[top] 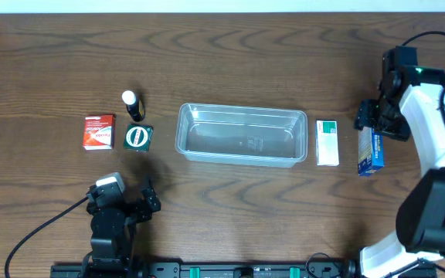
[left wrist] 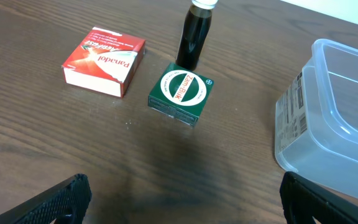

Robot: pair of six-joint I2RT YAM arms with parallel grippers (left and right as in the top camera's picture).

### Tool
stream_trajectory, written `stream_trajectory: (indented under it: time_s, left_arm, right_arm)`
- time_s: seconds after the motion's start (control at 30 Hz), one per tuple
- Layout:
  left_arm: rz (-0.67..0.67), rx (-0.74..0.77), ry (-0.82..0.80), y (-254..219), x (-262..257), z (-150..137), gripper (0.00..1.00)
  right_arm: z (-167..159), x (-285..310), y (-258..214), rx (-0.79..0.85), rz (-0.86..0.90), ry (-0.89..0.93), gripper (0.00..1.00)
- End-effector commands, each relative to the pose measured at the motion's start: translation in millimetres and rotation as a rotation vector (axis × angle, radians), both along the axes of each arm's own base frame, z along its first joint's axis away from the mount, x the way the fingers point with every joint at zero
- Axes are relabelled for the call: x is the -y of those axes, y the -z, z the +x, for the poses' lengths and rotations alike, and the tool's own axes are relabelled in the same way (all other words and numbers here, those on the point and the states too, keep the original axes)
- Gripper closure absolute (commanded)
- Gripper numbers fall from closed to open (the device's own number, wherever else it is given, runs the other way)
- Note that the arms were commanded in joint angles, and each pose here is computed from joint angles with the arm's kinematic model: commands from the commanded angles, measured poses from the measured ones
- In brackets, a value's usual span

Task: Pack container
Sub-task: 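Grasp the blue medicine box with the right gripper, then carry the blue box over the container and lower it inside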

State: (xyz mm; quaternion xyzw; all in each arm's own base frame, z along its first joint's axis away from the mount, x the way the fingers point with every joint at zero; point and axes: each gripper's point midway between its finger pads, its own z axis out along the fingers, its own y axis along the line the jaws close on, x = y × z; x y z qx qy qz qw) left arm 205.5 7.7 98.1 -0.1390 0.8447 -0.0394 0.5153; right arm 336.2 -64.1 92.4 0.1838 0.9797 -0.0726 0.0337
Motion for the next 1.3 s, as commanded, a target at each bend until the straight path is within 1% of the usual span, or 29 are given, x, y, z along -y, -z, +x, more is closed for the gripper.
stream_trajectory:
  time_s: [0.0,0.03,0.13,0.2,0.27,0.37,0.5,0.57,0.67,0.8,0.83,0.9,0.97,1.1,1.17,1.27]
  left_arm:
    - [0.014,-0.016,0.001,6.7,-1.1,-0.3,0.02]
    - [0.014,-0.015,0.001,6.5,-1.1,-0.2,0.02]
    - [0.013,-0.016,0.001,6.7,-1.1,-0.3,0.02]
    - [0.013,-0.015,0.001,6.5,-1.1,-0.3,0.02]
    - [0.014,-0.015,0.001,6.5,-1.1,-0.2,0.02]
    - [0.013,-0.015,0.001,6.6,-1.1,-0.2,0.02]
    - [0.013,-0.015,0.001,6.6,-1.1,-0.2,0.02]
    - [0.014,-0.016,0.001,6.7,-1.1,-0.3,0.02]
    - [0.013,-0.015,0.001,6.5,-1.1,-0.2,0.02]
    - [0.013,-0.015,0.001,6.5,-1.1,-0.2,0.02]
    - [0.014,-0.015,0.001,6.6,-1.1,-0.3,0.02]
    - [0.013,-0.015,0.001,6.6,-1.1,-0.2,0.02]
    - [0.013,-0.015,0.001,6.6,-1.1,-0.2,0.02]
    - [0.013,-0.016,0.001,6.7,-1.1,-0.3,0.02]
    - [0.013,-0.015,0.001,6.5,-1.1,-0.2,0.02]
    - [0.013,-0.015,0.001,6.5,-1.1,-0.3,0.02]
  right_arm:
    - [-2.5,0.4,13.6,-0.030,0.013,0.020,0.37]
    - [-2.5,0.4,16.8,-0.034,0.013,0.026,0.38]
    - [-0.8,0.6,19.5,-0.033,0.013,0.029,0.50]
    - [1.7,1.0,18.2,-0.020,0.011,0.029,0.52]
    - [2.8,1.1,18.1,-0.015,0.011,0.029,0.57]
    - [2.2,1.1,18.1,-0.017,0.010,0.028,0.72]
    - [-1.3,4.0,13.5,-0.025,-0.010,0.008,0.74]
    - [-0.3,5.2,1.2,0.000,-0.025,-0.031,0.75]
    - [1.8,3.1,-22.6,0.062,-0.035,-0.071,0.79]
    - [2.0,-6.9,-67.4,0.199,-0.055,-0.134,0.87]
    - [0.6,-15.8,-91.5,0.272,-0.070,-0.199,0.92]
    - [-0.1,-33.4,-113.0,0.345,-0.060,-0.308,0.96]
    - [-0.8,-61.2,-134.1,0.427,-0.024,-0.471,0.99]
    - [-5.1,-117.7,-170.5,0.580,0.015,-0.764,0.99]
    - [-9.4,-147.9,-181.5,0.634,0.036,-0.926,0.99]
    - [-20.2,-187.7,-184.5,0.660,0.063,-1.167,0.99]
